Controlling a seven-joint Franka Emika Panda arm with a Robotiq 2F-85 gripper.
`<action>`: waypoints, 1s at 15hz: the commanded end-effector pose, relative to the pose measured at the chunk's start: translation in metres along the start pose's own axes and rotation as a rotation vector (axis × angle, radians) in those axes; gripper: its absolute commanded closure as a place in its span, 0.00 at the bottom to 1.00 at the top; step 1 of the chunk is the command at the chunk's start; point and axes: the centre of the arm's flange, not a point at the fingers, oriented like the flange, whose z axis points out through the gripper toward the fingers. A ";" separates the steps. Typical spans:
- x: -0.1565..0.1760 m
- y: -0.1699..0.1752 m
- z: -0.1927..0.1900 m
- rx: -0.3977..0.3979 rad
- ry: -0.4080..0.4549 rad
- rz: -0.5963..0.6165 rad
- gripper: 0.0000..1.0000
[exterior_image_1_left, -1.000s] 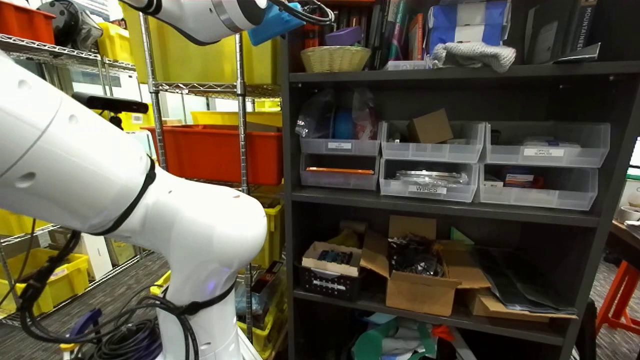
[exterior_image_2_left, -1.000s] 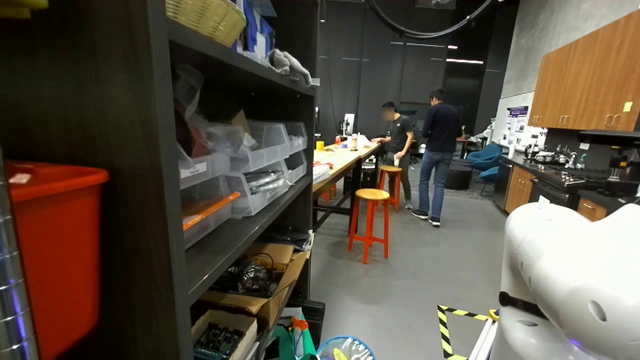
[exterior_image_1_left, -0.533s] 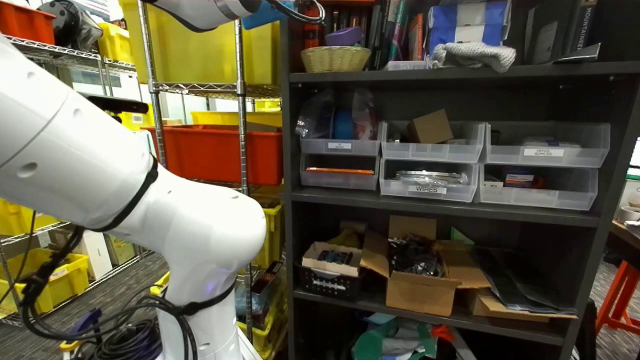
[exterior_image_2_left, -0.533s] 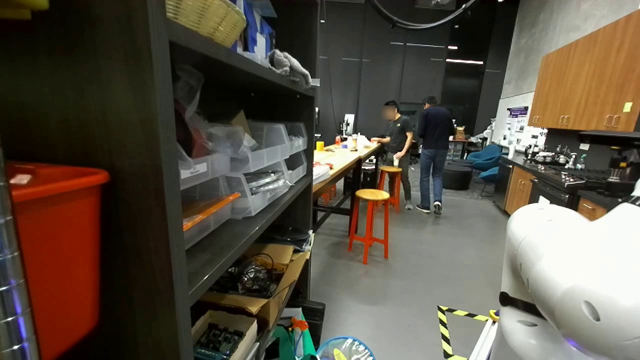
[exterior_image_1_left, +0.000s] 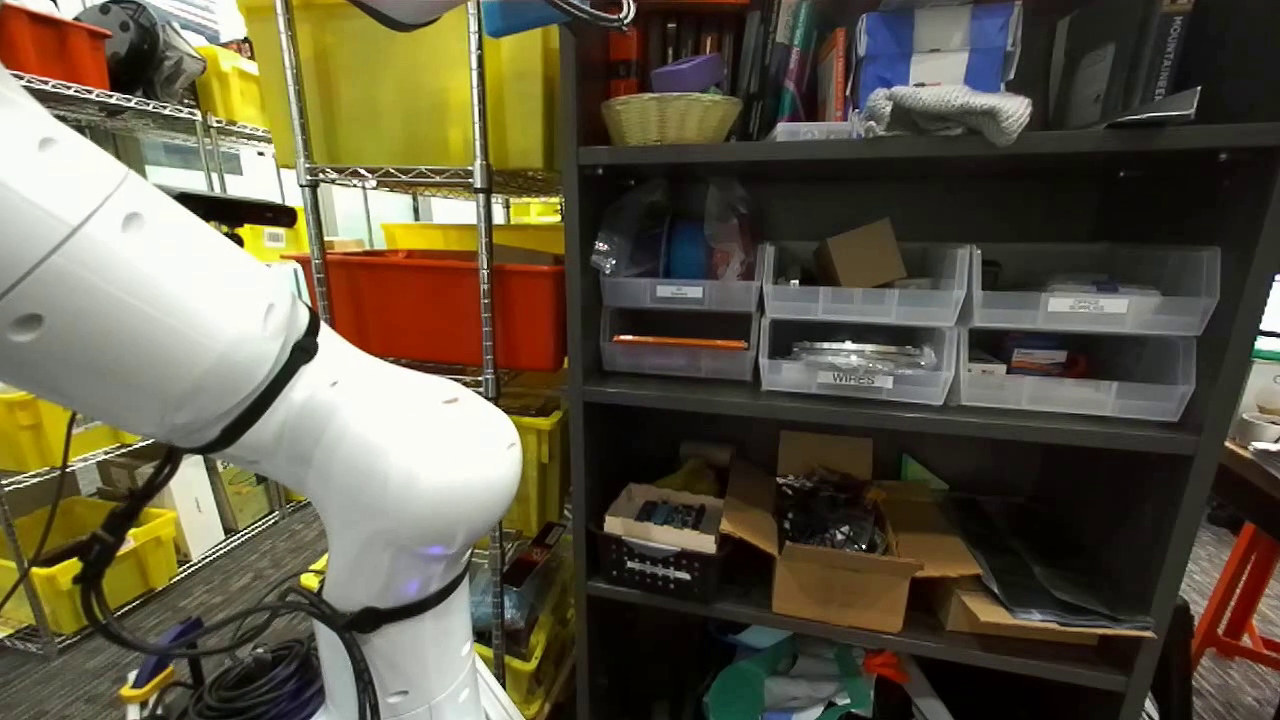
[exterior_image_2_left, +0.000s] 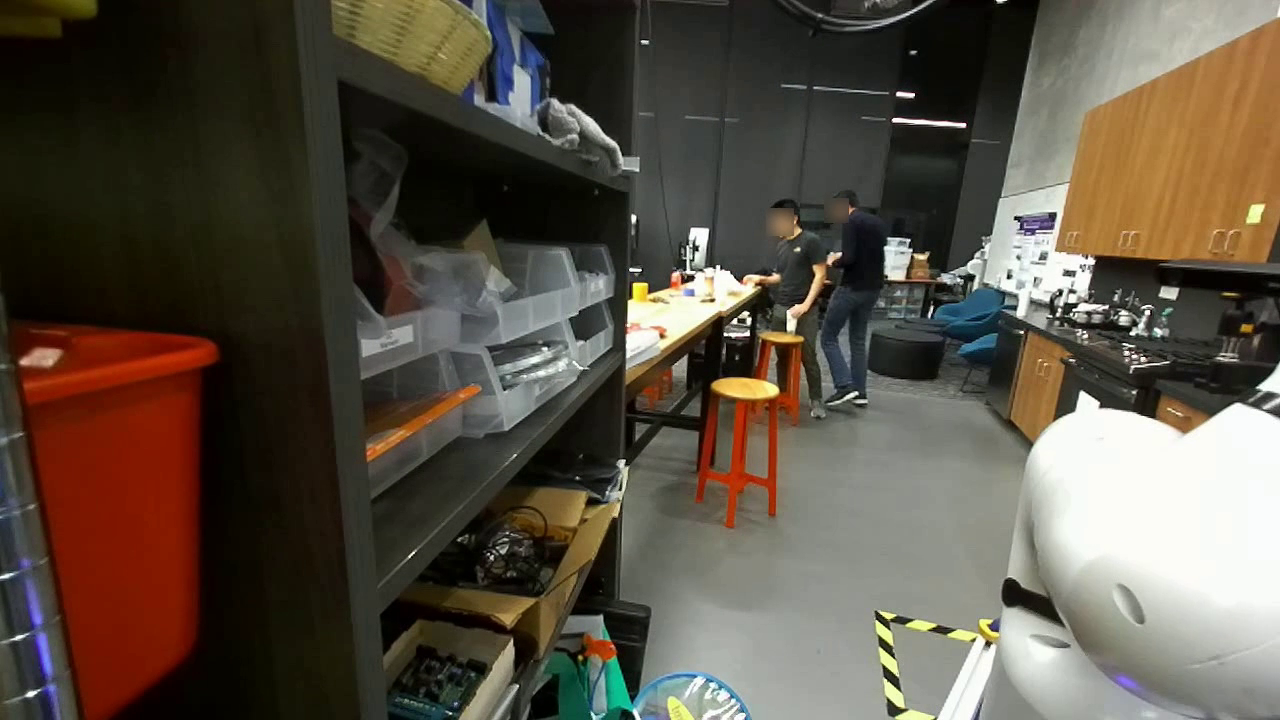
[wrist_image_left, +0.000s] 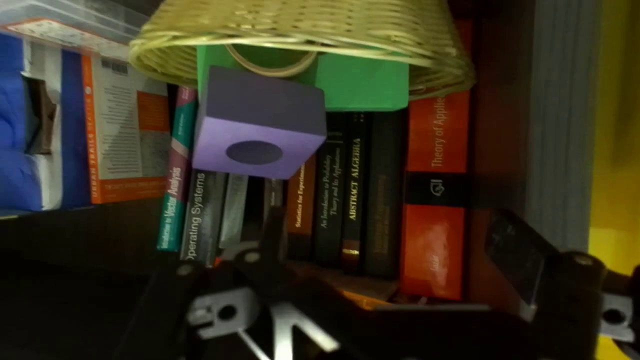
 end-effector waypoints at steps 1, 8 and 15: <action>0.017 0.002 0.003 -0.059 -0.066 0.047 0.00; 0.029 0.018 0.025 -0.171 -0.086 0.082 0.00; 0.040 0.035 0.056 -0.184 -0.175 0.131 0.00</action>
